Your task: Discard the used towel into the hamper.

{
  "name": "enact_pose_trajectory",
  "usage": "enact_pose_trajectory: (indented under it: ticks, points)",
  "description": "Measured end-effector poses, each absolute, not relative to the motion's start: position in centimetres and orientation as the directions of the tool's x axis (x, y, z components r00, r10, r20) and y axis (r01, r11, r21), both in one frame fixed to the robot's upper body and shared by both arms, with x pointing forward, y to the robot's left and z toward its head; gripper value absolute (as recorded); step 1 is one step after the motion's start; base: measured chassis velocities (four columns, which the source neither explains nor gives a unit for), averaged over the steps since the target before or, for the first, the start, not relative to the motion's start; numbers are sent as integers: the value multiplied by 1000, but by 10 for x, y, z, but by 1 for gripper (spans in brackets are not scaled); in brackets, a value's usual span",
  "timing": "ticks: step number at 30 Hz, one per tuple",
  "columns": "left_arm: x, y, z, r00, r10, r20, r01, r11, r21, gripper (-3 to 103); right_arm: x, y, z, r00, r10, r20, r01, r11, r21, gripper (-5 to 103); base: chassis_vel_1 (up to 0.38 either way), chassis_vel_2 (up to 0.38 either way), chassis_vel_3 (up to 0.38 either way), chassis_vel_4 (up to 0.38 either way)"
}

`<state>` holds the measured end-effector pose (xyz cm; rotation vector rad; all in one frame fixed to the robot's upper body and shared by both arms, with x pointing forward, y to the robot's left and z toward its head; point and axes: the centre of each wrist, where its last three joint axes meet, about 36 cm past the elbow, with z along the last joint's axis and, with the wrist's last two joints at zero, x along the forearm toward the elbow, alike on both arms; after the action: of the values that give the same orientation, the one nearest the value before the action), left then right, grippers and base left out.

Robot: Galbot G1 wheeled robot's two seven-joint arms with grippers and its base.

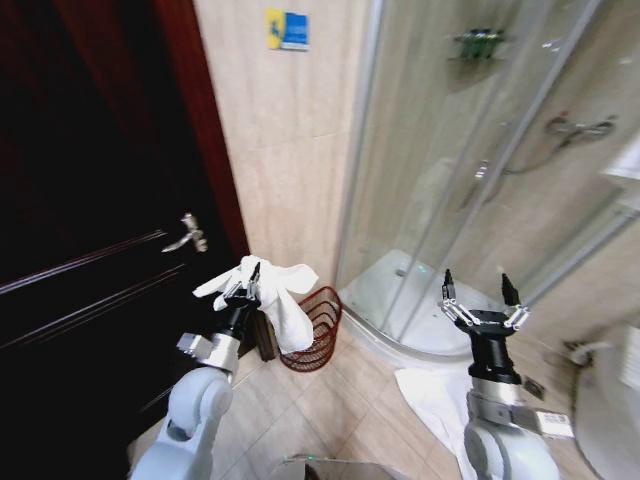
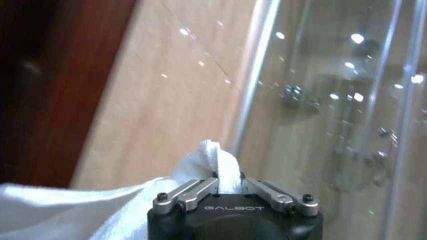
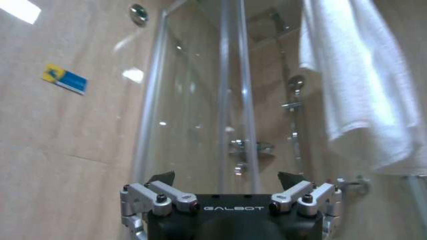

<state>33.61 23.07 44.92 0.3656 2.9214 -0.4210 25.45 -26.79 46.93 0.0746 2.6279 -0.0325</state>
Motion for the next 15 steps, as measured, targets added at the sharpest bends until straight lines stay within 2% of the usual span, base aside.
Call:
enact_pose_trajectory:
  ticks: [7,15]
  points:
    - [373,237,423,-953,265,-149,294,927,-233,1,252,-272,460,-877,53,-477,74,997,-24,100,-27,-19,-19,-25]
    - [445,248,401,-952,277,-127,298,934,-198,1,249,-275,452,-888,55,-457,81,996,-38,100,0,0,0,0]
